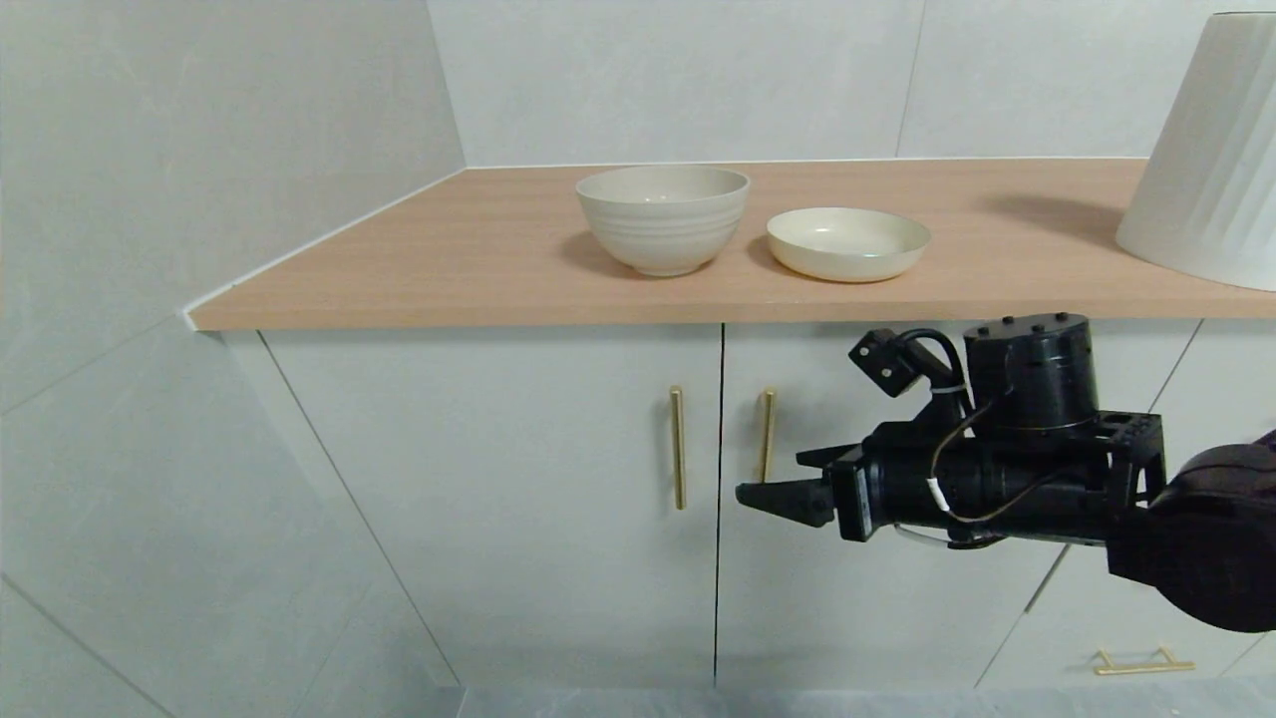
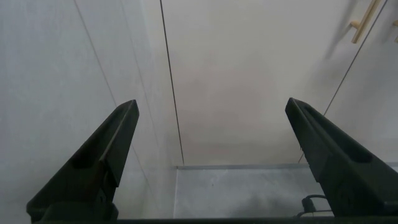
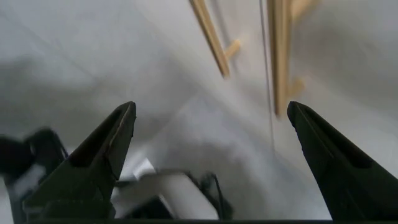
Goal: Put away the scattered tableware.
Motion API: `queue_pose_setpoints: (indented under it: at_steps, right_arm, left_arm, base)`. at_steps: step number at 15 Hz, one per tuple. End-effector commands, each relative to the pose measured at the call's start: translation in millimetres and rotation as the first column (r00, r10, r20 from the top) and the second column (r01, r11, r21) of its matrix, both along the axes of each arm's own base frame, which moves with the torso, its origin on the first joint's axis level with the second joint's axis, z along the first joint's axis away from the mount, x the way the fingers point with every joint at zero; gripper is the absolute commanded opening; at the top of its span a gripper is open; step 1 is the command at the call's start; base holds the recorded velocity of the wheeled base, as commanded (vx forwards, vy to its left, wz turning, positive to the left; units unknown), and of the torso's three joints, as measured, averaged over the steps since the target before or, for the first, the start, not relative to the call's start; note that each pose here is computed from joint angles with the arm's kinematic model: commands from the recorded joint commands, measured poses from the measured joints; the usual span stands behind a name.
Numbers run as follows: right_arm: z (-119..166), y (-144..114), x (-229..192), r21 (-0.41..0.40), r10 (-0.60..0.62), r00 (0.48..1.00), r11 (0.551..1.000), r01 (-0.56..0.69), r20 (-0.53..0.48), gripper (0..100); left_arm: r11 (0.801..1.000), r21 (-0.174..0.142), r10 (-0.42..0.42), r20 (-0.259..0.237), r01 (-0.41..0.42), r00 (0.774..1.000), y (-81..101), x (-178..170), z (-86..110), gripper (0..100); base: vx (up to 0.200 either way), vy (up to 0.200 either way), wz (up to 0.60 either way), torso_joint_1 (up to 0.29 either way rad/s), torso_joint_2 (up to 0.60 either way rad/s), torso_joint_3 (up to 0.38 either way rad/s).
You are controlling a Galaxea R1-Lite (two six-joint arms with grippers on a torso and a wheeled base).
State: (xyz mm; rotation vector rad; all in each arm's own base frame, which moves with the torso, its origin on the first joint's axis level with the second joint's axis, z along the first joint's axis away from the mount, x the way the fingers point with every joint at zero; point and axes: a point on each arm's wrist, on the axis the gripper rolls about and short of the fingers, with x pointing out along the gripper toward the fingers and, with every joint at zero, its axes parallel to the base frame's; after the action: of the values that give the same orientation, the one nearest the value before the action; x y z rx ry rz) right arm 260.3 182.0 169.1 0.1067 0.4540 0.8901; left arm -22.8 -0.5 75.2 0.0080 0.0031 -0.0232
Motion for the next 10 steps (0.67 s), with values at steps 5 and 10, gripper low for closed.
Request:
queue_pose_setpoints:
  at_steps: [5, 10]
  right_arm:
    - [-23.3, 15.9, 16.8, 0.020, -0.053, 0.999, 0.998, 0.053, 0.010, 100]
    - [-27.9, 20.4, 22.6, 0.055, -0.063, 0.998, 0.997, 0.061, 0.020, 100]
  left_arm:
    - [1.000, 0.000, 0.000, 0.000, 0.000, 1.000, 0.0, 0.0, 0.0, 100]
    - [1.000, 0.000, 0.000, -0.001, 0.000, 1.000, 0.0, 0.1, 0.0, 100]
  base:
    - [0.000, 0.000, 0.00, 0.000, 0.00, 0.000]
    - [0.000, 0.000, 0.00, 0.000, 0.00, 0.000]
